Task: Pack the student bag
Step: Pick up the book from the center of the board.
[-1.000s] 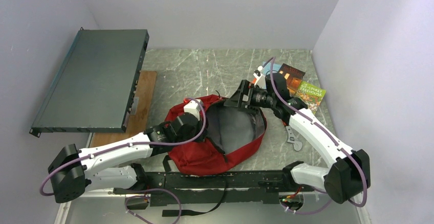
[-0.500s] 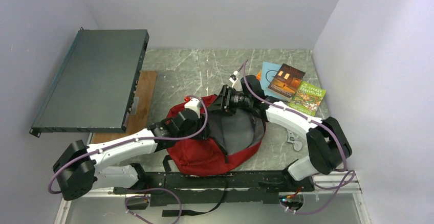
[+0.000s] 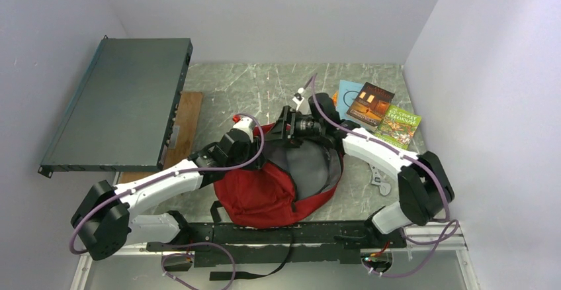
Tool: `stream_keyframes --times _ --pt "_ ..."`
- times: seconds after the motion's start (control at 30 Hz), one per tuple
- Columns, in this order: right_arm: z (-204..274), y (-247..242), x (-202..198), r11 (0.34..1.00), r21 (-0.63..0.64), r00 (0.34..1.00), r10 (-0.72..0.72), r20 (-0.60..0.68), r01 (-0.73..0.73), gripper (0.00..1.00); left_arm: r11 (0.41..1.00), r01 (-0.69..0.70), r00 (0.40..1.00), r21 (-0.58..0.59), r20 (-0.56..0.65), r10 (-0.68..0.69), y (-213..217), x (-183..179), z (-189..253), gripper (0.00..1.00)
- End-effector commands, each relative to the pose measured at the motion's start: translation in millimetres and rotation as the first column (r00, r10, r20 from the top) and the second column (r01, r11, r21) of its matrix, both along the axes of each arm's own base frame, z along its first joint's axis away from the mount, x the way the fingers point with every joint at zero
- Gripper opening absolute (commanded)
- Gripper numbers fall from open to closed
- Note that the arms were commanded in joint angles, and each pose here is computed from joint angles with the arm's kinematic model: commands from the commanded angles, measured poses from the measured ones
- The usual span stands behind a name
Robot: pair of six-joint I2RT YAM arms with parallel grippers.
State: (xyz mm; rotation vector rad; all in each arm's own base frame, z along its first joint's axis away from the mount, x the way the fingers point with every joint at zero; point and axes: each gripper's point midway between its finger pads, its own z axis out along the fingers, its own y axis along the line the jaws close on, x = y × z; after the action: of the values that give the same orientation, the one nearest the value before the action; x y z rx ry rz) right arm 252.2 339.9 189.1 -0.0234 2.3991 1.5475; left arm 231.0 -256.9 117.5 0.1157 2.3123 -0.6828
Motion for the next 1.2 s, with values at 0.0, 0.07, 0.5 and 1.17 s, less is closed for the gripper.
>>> stream_keyframes --times 0.0,0.07,0.5,1.17 --pt "31.9 -48.6 16.1 0.988 -0.127 0.98 -0.059 0.188 0.084 0.7 0.999 0.041 0.999 -0.03 0.024 -0.041 -3.4 7.4 3.8 0.24" --pt "30.9 -90.2 22.8 0.96 -0.221 0.969 -0.122 0.214 0.17 0.76 0.998 0.06 0.998 -0.031 0.036 -0.059 -1.6 6.1 4.6 0.15" --pt "2.2 -344.0 106.5 0.511 -0.266 0.574 -0.764 0.297 0.818 0.99 0.972 0.213 0.977 -0.1 0.023 -0.211 -15.4 -16.6 15.1 0.03" --pt "-130.3 -426.9 207.0 0.471 -0.422 0.575 -0.802 0.16 0.775 0.45 0.95 0.307 0.952 -0.049 0.013 -0.307 -23.2 -17.9 17.4 0.0"
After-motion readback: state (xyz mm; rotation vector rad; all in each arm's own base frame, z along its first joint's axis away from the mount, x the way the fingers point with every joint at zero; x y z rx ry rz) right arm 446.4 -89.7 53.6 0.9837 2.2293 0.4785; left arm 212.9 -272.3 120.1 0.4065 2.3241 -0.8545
